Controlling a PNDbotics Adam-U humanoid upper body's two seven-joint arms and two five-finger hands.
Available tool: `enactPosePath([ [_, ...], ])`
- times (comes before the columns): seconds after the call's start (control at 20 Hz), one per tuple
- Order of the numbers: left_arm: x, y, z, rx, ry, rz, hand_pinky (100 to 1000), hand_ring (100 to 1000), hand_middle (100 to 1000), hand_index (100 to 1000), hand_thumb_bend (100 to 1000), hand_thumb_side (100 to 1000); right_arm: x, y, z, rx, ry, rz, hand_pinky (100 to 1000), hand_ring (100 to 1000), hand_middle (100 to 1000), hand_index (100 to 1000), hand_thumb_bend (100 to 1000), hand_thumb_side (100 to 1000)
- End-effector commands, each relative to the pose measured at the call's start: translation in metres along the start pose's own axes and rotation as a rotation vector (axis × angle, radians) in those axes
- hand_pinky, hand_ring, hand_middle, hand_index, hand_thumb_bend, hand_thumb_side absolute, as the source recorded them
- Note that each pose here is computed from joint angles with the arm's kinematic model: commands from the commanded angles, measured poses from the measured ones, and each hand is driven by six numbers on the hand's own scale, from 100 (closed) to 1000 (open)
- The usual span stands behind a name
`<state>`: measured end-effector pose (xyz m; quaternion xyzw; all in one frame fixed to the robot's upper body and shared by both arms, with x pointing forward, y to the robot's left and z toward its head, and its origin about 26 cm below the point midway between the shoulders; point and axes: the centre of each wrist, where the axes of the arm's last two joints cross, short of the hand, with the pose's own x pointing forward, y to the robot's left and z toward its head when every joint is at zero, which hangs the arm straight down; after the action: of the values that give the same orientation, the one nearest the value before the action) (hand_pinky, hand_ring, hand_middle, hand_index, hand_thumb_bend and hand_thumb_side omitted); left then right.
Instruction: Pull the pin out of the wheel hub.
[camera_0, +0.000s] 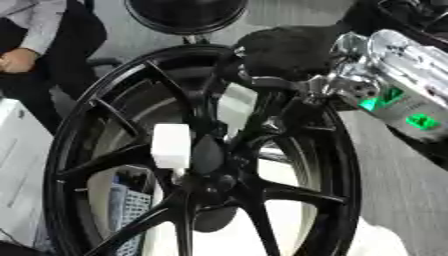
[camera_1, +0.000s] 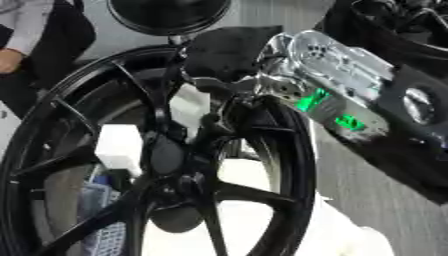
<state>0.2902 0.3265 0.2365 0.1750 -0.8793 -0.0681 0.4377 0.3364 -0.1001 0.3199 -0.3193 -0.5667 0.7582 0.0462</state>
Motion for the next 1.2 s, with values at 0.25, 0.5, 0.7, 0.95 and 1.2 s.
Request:
enactPosePath([
  [0.25,0.006,0.005,-0.003,0.015,-0.016,-0.010,771,707,597,771,255,391,-0.004,-0.005,0.002,-0.024,-0.012,-0.015,920,822,747,811,249,100],
  [0.5,0.006,0.005,-0.003,0.019,-0.014,-0.008,772,707,597,770,253,393,-0.003,-0.007,0.001,-0.030,-0.018,-0.040,917,804,709,786,236,100],
  [0.7,0.006,0.005,-0.003,0.021,-0.013,-0.006,773,708,596,770,250,395,-0.005,-0.001,-0.002,0.001,-0.016,-0.062,913,792,678,773,230,100],
  [0.95,0.006,0.005,-0.003,0.027,-0.014,-0.004,774,708,595,769,248,397,-0.006,0.001,-0.004,0.029,-0.029,-0.091,910,781,650,767,228,100],
  [1.2,0.006,0.005,-0.003,0.032,-0.016,-0.001,775,710,596,769,245,400,-0.007,0.003,-0.005,0.038,-0.037,-0.108,901,728,500,701,194,100],
])
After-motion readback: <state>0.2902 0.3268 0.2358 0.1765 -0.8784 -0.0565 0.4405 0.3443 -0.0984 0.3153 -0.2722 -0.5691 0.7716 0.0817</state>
